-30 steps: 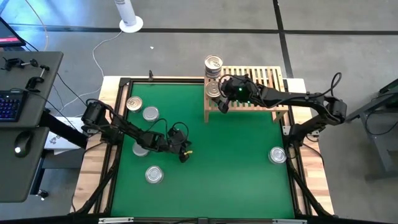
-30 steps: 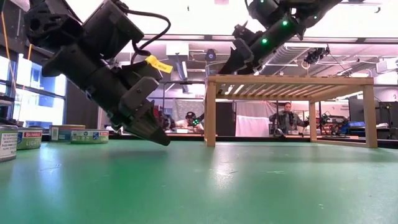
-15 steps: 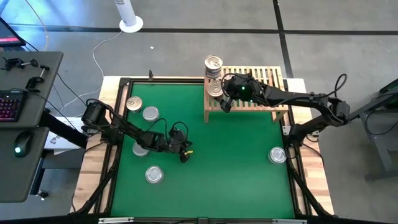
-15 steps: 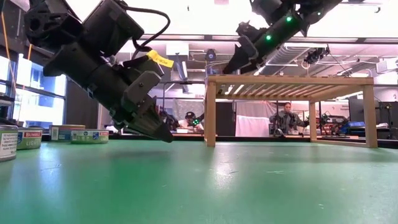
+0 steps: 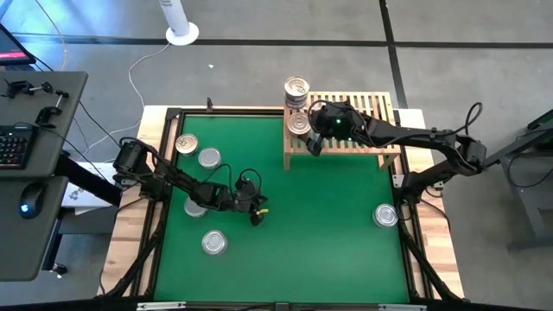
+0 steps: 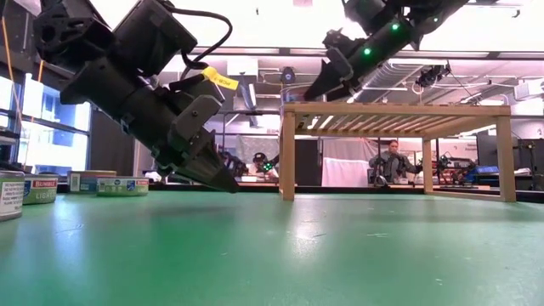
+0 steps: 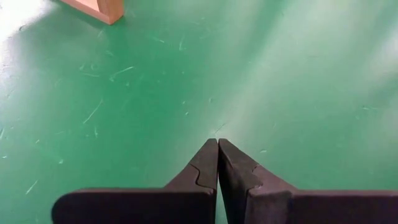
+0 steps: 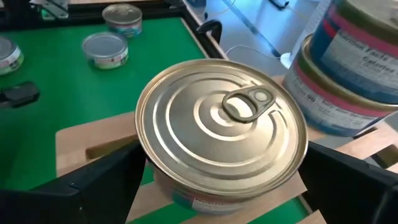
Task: Stack canned seafood by type on shelf
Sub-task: Put the blue pink tuna can on the shelf aligned with the stacked blue pink tuna cans
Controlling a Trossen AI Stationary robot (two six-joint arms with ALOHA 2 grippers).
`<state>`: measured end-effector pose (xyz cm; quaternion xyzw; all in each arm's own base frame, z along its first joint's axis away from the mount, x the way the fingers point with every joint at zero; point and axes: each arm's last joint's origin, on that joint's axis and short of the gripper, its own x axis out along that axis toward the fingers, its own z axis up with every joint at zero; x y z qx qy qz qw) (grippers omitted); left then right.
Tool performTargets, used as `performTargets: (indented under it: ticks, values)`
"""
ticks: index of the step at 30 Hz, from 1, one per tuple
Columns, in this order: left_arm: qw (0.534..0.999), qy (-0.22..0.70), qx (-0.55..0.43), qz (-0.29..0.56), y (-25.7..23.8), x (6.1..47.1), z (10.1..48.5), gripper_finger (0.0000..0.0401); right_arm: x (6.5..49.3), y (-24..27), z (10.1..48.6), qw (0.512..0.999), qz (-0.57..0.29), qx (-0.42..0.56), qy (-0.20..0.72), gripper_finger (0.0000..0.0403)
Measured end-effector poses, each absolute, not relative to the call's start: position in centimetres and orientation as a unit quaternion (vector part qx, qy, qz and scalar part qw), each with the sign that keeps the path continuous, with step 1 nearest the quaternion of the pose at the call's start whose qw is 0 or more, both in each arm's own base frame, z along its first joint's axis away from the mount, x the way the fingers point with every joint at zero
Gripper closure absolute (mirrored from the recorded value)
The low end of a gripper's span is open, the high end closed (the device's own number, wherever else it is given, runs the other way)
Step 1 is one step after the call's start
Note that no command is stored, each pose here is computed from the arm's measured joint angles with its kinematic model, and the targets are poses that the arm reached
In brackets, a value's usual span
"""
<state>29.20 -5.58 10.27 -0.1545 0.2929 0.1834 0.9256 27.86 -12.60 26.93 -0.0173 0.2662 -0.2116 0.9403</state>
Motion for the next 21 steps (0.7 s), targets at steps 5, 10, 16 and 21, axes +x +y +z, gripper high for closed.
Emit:
performTargets:
  ticks: [5,10,16,21]
  values:
    - [0.926,0.293,-0.155,0.184,-5.6,29.2,10.3,0.0401,27.8,-12.8,27.0,0.94,-0.216,-0.016,0.263,0.0002]
    - [0.925,0.293,-0.155,0.184,-5.6,29.2,10.3,0.0401,27.5,-12.7,27.2,0.939,-0.216,-0.019,0.266,0.0003]
    - [0.926,0.292,-0.155,0.184,-5.6,29.2,10.3,0.0401,27.0,-12.5,29.6,0.922,-0.207,-0.007,0.326,0.0003]
    - [0.926,0.293,-0.155,0.184,-5.6,29.2,10.3,0.0401,26.6,-12.3,31.3,0.908,-0.202,0.006,0.366,0.0003]
